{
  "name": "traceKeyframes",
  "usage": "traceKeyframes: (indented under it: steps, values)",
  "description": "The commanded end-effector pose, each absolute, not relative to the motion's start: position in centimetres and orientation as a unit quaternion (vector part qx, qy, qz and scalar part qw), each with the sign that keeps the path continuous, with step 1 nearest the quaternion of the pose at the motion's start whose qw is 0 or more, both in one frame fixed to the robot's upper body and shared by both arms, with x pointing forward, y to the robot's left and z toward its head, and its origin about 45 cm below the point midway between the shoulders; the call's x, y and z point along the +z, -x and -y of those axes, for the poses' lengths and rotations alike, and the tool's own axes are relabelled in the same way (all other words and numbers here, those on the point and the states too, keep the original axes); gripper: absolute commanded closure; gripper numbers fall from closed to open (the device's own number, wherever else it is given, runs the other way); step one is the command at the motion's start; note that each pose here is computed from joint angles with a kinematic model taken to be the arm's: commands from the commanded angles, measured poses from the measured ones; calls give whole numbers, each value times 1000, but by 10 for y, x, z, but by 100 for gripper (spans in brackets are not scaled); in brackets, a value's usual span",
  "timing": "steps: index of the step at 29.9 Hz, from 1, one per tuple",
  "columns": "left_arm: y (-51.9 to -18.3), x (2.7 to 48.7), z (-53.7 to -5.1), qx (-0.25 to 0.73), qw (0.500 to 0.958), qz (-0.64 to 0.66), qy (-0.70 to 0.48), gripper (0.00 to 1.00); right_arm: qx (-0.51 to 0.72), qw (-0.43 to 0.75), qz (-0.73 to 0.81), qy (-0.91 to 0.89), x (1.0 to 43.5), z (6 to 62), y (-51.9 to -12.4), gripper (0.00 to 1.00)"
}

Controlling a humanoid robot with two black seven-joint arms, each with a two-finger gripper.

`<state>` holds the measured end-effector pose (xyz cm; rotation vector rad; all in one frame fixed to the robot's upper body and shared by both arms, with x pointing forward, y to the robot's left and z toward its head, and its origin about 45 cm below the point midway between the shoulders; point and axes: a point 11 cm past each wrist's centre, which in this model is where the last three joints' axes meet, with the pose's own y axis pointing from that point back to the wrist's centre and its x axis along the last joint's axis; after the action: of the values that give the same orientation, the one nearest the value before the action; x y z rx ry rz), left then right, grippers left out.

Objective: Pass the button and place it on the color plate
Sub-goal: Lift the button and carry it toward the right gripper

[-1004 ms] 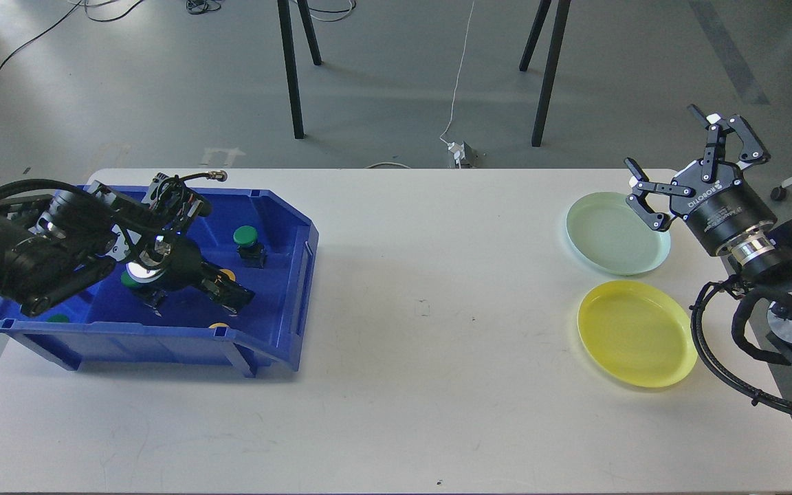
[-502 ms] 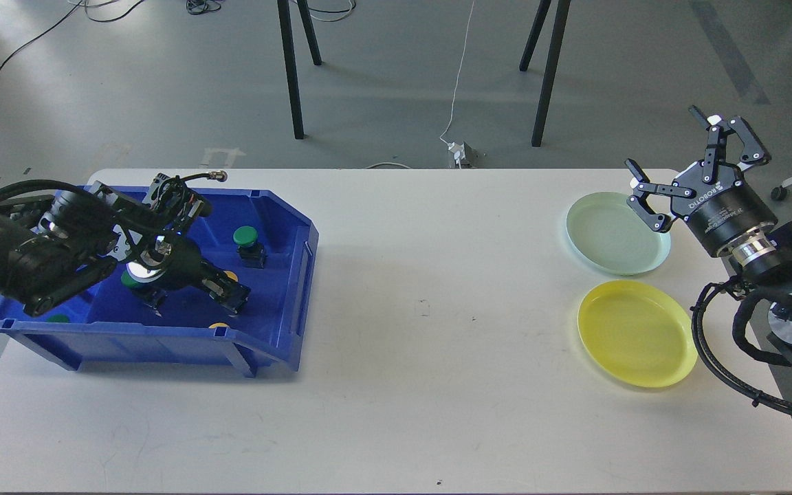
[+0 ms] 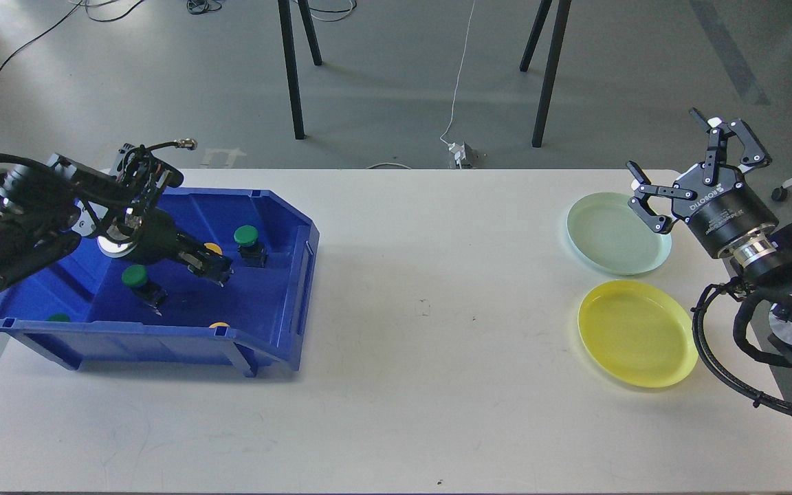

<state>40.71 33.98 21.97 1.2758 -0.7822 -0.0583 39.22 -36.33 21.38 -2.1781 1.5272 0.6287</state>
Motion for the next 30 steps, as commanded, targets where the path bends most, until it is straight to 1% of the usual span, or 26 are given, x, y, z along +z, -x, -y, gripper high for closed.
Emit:
traceKeyframes:
  steps: [1, 5, 6, 11, 15, 17, 20, 25, 28, 30]
  values:
    - [-397, 270, -347, 0, 735, 391, -554, 82, 229, 206, -546, 779, 213, 365, -390, 1]
    - [-381, 312, -350, 35, 741, 423, -521, 82, 227, 207, -555, 773, 212, 372, -390, 1]
    - [-378, 318, -349, 47, 748, 422, -509, 82, 226, 208, -560, 769, 211, 376, -391, 1]
    - [-375, 333, -337, 130, 826, 361, -414, 81, 215, 210, -567, 767, 216, 382, -396, 1]
    - [-372, 345, -304, 165, 884, 308, -311, 80, 215, 225, -562, 766, 220, 377, -399, 1]
    - [-369, 342, -278, 167, 915, 269, -251, 80, 205, 246, -568, 758, 225, 382, -398, 1]
    - [-369, 336, -247, 173, 946, 207, -176, 80, 193, 273, -564, 755, 233, 381, -395, 1]
    - [-372, 328, -188, 163, 976, 126, -70, 80, 195, 270, -534, 777, 239, 360, -388, 1]
    - [-378, 308, -168, 163, 980, 102, -54, 80, 169, 218, -499, 821, 241, 324, -381, 1]
    - [-380, 289, -158, 166, 982, 82, -48, 80, 118, 155, -486, 852, 241, 297, -375, 1]
